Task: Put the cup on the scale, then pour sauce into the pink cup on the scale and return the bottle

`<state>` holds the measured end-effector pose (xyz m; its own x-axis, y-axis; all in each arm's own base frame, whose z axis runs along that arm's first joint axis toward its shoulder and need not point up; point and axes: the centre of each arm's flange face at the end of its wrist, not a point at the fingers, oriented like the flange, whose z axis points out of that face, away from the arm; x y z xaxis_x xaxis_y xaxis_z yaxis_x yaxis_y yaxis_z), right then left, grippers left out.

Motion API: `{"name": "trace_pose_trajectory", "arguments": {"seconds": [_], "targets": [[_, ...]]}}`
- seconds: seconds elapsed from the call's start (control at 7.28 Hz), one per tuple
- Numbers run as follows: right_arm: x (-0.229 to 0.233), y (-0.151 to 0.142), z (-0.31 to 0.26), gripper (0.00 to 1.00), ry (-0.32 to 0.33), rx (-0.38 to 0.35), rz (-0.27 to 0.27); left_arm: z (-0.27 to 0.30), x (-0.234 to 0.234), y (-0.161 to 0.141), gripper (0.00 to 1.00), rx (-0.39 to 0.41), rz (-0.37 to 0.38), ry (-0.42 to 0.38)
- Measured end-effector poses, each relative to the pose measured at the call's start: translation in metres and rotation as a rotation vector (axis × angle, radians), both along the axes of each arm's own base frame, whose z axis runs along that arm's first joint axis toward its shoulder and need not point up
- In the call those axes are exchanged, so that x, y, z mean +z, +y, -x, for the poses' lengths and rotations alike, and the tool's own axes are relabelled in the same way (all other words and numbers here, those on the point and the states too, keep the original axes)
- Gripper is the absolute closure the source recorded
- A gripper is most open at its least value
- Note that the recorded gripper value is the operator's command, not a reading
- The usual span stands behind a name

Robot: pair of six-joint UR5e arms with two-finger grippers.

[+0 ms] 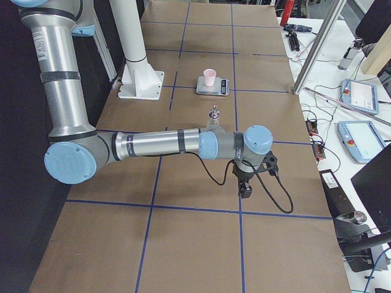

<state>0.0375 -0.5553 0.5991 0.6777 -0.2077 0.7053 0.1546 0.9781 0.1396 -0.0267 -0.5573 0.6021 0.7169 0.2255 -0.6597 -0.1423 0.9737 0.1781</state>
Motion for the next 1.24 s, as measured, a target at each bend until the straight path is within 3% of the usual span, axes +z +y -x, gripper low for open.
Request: {"name": "trace_pose_trajectory", "arguments": {"seconds": [0.27, 1.24], "targets": [[0.0, 0.0002, 0.0003, 0.0, 0.0, -0.001, 0.0, -0.0011, 0.002, -0.001, 0.0, 0.007, 0.035, -0.045], [-0.008, -0.0055, 0.0015, 0.0, -0.001, -0.001, -0.014, -0.0012, -0.0011, -0.002, 0.0, 0.006, 0.03, -0.051]]}}
